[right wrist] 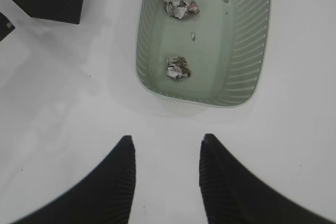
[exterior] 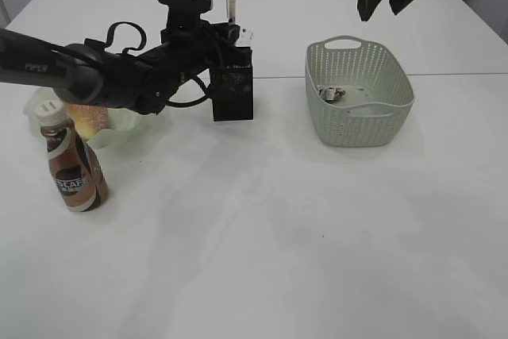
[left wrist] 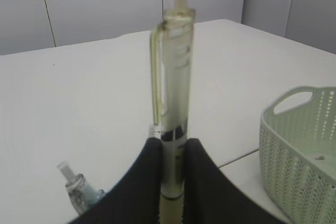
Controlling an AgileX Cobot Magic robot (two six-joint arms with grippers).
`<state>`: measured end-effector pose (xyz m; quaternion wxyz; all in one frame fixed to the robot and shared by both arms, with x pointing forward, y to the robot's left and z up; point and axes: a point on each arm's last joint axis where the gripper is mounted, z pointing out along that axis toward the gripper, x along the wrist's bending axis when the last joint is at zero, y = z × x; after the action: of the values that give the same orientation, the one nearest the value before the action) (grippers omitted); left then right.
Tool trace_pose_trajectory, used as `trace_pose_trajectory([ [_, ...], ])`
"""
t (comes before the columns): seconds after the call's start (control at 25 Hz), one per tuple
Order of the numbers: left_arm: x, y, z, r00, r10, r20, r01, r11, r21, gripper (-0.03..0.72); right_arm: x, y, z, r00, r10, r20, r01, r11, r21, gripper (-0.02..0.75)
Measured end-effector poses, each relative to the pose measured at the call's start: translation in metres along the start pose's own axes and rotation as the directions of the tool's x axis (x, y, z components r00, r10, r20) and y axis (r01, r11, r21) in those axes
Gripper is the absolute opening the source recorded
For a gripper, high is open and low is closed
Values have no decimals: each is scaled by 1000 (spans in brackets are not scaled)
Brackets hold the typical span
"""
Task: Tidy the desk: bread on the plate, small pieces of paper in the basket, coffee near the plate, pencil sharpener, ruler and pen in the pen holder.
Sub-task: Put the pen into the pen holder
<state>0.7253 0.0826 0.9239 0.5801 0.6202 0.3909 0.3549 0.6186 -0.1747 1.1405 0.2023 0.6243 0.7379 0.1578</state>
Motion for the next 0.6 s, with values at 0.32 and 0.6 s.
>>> trace_pose_trajectory([
  [0.32, 1, -3, 0, 995, -97, -9, 97, 995, 27, 174, 0, 0, 0, 1000, -2, 0, 2, 1000, 0, 300],
  [0.6, 4, -13, -1, 985, -159, -62, 166, 977, 135, 449, 0, 0, 0, 1000, -1, 0, 1, 1000, 0, 300],
])
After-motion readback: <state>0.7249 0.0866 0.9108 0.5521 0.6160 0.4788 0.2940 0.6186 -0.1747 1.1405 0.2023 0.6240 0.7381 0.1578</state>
